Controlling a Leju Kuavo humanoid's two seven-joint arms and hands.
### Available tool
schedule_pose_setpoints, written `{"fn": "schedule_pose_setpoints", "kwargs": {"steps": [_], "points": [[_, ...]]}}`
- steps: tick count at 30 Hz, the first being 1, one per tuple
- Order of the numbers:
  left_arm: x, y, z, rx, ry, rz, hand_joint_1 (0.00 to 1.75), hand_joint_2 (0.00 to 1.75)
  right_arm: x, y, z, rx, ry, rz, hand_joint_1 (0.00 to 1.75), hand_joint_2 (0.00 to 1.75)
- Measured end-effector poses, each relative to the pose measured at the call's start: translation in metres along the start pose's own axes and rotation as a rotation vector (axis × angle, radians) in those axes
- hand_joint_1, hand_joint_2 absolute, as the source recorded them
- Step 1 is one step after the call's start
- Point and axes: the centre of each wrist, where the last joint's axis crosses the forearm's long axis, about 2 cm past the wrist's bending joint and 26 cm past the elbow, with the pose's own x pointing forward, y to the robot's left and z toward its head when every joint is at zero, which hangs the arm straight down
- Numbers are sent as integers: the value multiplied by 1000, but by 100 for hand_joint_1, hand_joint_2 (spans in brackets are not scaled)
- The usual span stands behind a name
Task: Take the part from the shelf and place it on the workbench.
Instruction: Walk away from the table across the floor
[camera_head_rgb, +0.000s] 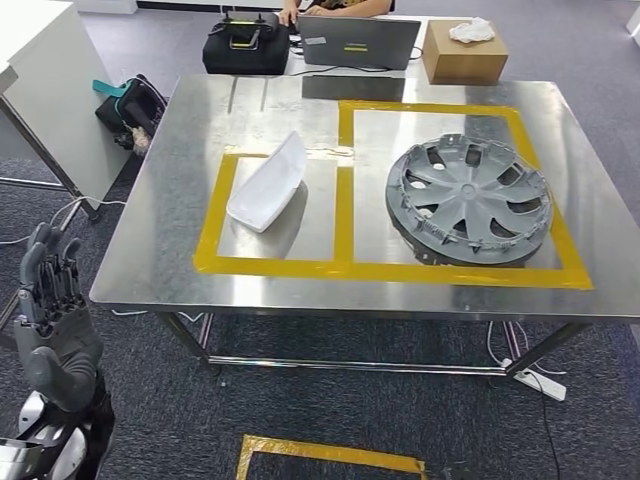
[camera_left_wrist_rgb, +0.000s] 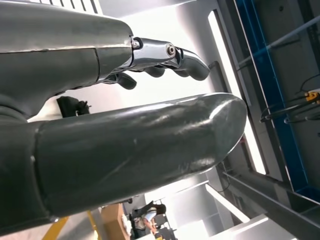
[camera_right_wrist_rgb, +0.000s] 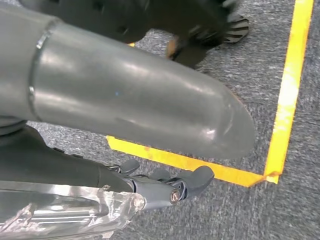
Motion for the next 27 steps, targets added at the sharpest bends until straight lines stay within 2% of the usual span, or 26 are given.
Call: {"fn": "schedule_pose_setpoints", "kwargs": {"steps": [27], "points": [[1,4,4,16,10,-27,0,0,-2,0,1,4,-5,3,0,0]]}}
